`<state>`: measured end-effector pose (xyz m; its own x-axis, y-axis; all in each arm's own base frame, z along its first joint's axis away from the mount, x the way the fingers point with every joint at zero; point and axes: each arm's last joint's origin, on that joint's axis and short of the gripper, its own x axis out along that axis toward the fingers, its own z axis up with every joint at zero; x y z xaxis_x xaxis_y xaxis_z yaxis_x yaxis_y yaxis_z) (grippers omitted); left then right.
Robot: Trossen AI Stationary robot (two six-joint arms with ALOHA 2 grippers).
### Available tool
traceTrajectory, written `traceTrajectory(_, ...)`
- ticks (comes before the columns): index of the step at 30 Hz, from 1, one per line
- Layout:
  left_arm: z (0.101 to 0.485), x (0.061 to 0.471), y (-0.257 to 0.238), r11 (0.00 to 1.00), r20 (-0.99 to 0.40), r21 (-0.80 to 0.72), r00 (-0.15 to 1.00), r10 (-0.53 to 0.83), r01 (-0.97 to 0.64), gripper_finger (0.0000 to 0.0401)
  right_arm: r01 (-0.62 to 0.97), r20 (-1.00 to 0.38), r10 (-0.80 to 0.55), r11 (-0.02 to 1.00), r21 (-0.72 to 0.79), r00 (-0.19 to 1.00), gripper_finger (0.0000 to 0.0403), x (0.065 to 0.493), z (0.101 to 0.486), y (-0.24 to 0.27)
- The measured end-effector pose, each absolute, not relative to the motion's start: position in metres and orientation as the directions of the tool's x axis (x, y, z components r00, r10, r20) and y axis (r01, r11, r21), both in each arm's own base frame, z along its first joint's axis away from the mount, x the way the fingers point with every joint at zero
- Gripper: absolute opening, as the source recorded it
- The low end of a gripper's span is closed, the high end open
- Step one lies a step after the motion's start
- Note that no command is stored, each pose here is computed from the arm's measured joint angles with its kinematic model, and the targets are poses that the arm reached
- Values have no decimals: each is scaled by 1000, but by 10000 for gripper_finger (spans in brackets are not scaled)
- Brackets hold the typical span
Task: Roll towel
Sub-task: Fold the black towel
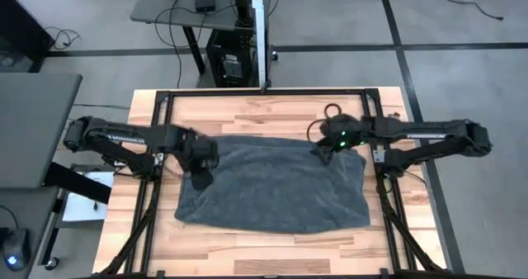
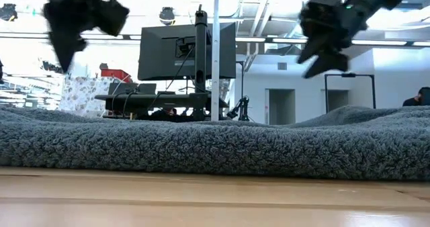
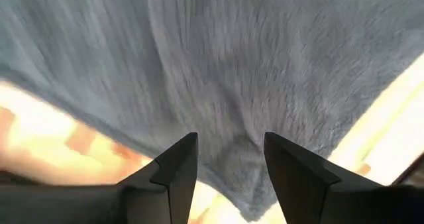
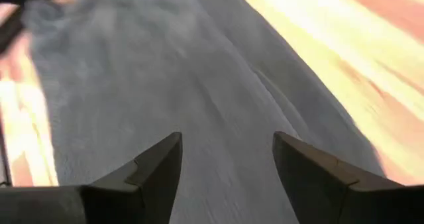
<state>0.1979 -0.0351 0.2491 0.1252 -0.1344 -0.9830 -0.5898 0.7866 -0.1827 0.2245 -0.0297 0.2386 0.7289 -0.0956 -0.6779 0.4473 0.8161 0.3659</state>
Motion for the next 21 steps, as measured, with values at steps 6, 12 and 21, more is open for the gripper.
traceTrajectory(6, 237, 186, -88, 729, -974, -225, 130, -186, -646, 157, 449, -697, -124, 839, 306, 706, 209, 268, 195, -38)
traceTrajectory(12, 236, 168, -124, 639, -971, -235, 148, -187, -733, 157, 480, -706, -134, 817, 318, 696, 200, 303, 163, -47)
traceTrajectory(21, 206, 154, -146, 537, -971, -238, 201, -129, -809, 157, 520, -785, -137, 814, 258, 604, 198, 320, 125, -60)
